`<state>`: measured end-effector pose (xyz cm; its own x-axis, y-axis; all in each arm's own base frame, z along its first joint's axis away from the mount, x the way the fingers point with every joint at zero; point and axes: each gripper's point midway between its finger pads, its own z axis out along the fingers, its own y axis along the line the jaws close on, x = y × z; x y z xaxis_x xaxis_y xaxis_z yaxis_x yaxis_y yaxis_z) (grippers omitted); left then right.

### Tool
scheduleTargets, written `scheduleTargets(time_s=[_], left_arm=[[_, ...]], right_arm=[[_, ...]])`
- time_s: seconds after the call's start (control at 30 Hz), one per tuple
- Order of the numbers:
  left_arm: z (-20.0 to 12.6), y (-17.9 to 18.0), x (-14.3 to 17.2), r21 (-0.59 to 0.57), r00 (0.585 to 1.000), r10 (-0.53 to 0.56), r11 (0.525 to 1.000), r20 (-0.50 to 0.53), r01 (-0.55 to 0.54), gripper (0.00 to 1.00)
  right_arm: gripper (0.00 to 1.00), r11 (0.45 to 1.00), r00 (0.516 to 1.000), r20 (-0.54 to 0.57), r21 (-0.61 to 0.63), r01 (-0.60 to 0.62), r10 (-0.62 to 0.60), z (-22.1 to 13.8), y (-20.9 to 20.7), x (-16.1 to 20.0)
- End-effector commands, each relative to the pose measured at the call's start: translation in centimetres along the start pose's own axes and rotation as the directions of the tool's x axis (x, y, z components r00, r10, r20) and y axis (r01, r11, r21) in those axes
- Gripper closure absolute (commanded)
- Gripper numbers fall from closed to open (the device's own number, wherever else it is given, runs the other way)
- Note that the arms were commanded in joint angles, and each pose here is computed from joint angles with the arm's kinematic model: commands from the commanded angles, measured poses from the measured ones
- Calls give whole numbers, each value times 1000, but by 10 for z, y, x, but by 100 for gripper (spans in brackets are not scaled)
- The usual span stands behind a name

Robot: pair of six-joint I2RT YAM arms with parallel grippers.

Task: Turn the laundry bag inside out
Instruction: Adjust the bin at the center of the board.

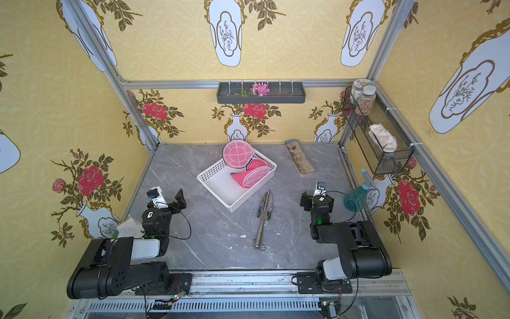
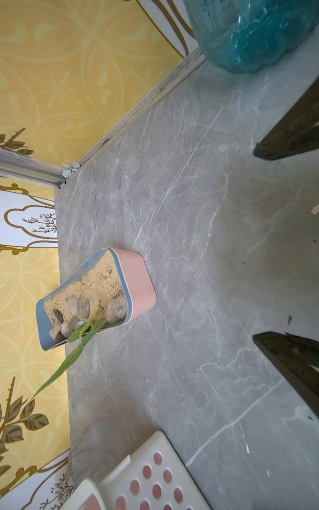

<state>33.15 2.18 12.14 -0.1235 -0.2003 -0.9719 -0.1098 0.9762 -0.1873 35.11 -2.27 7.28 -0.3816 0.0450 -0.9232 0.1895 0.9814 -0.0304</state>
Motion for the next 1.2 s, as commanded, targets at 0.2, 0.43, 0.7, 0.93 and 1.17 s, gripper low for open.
scheduleTargets(time_s=[0.2, 0.43, 0.7, 0.93, 1.17], left_arm=[[0, -2, 0, 12, 1000, 13, 1000, 1, -13, 0], [1, -2, 0, 12, 1000, 12, 1000, 0, -11, 0], [-2, 0, -4, -4, 1000, 5, 1000, 18, -5, 0], [-22, -3, -42, -40, 994, 7, 999, 113, -2, 0], [-37, 10, -106, -97, 927, -276, 946, 255, 308, 0]], right_arm=[[3, 1000, 1000, 29, -14, 7, -7, -1, 3, -7], [3, 1000, 1000, 23, -29, -5, 6, 0, 2, -6], [3, 1000, 998, 56, -7, -10, 10, -6, -3, -11], [3, 994, 980, 198, -106, 9, 12, -58, 15, -68], [3, 907, 932, 109, -294, -300, 344, -78, 31, -119]])
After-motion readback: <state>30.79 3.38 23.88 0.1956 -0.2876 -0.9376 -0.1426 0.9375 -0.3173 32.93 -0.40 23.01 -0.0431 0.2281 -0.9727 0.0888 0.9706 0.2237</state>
